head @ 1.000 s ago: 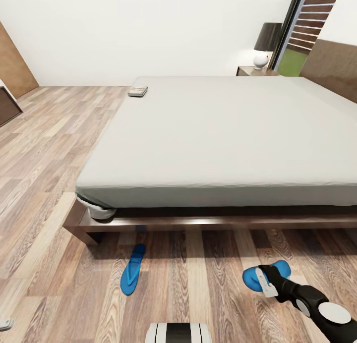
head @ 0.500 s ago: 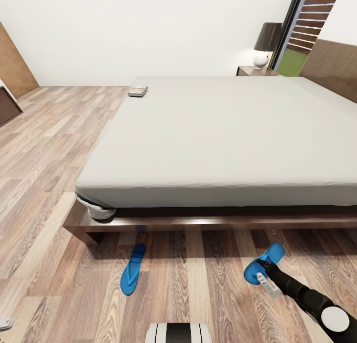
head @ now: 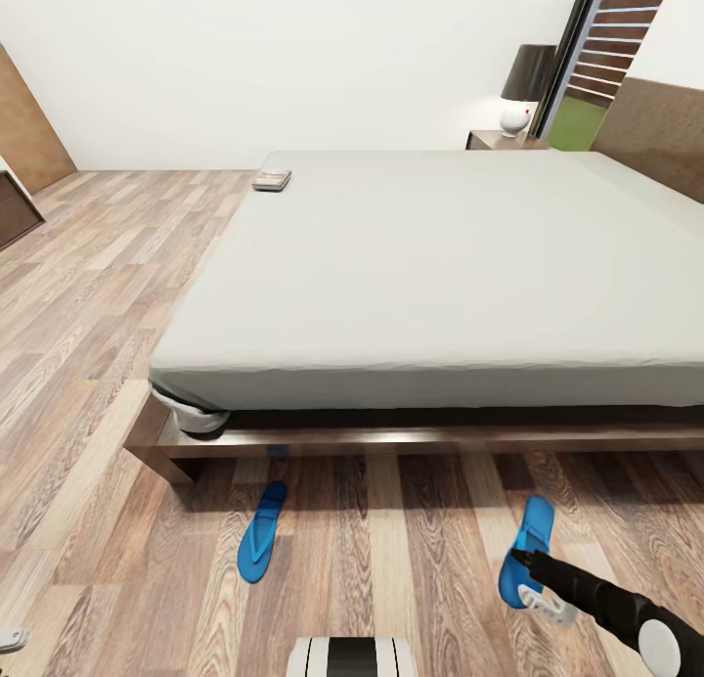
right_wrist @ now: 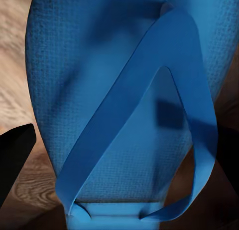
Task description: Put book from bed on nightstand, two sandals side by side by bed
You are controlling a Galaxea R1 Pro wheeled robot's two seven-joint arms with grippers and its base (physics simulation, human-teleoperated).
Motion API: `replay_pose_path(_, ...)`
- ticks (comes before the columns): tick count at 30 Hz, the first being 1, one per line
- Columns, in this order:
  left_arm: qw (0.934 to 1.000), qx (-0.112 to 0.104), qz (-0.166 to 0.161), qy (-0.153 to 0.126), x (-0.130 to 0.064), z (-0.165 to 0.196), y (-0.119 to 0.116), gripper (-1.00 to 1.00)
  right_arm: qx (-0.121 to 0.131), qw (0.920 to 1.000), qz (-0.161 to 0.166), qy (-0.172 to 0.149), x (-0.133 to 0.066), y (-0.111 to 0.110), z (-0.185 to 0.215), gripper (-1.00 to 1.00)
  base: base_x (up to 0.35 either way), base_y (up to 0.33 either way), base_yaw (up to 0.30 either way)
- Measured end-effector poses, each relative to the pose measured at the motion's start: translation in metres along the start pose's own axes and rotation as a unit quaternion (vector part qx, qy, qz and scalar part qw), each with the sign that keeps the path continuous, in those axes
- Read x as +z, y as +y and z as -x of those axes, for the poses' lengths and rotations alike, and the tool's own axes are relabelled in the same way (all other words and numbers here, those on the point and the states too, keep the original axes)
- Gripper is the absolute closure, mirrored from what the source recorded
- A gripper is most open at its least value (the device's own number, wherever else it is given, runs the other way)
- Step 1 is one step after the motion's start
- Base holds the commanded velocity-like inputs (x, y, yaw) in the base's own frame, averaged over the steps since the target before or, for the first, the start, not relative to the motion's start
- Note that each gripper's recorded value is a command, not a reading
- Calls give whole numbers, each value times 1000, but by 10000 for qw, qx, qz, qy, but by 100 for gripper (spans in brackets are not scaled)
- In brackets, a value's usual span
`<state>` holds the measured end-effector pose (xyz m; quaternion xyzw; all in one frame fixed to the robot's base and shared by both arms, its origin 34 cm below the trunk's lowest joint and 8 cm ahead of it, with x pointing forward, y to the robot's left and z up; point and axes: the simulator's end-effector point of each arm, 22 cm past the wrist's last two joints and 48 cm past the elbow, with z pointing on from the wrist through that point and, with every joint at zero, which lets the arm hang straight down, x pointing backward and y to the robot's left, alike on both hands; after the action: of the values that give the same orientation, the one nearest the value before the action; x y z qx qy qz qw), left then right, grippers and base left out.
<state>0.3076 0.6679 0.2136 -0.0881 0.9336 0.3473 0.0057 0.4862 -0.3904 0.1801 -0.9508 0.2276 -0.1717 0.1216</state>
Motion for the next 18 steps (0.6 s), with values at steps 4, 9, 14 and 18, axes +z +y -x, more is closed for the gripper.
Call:
replay_pose_path(4, 10000, 0, 1, -2, 0, 0, 0, -100, -81, 9999, 52, -108, 0, 2, 5, 100, 0, 0, 0)
replay_pose_path(9, 10000, 2, 3, 4, 0, 0, 0, -100, -659, 9961, 134, -572, 3, -1, 35, 100, 0, 0, 0)
replay_pose_path(14, 10000, 6, 31, 8, 0, -1, 1, -100, -1164, 9897, 179, -808, 6, -5, 51, 100, 0, 0, 0)
replay_pose_path(18, 10000, 15, 48, 17, 0, -2, 2, -100, -1349, 9876, 116, -789, 9, -21, 51, 100, 0, 0, 0)
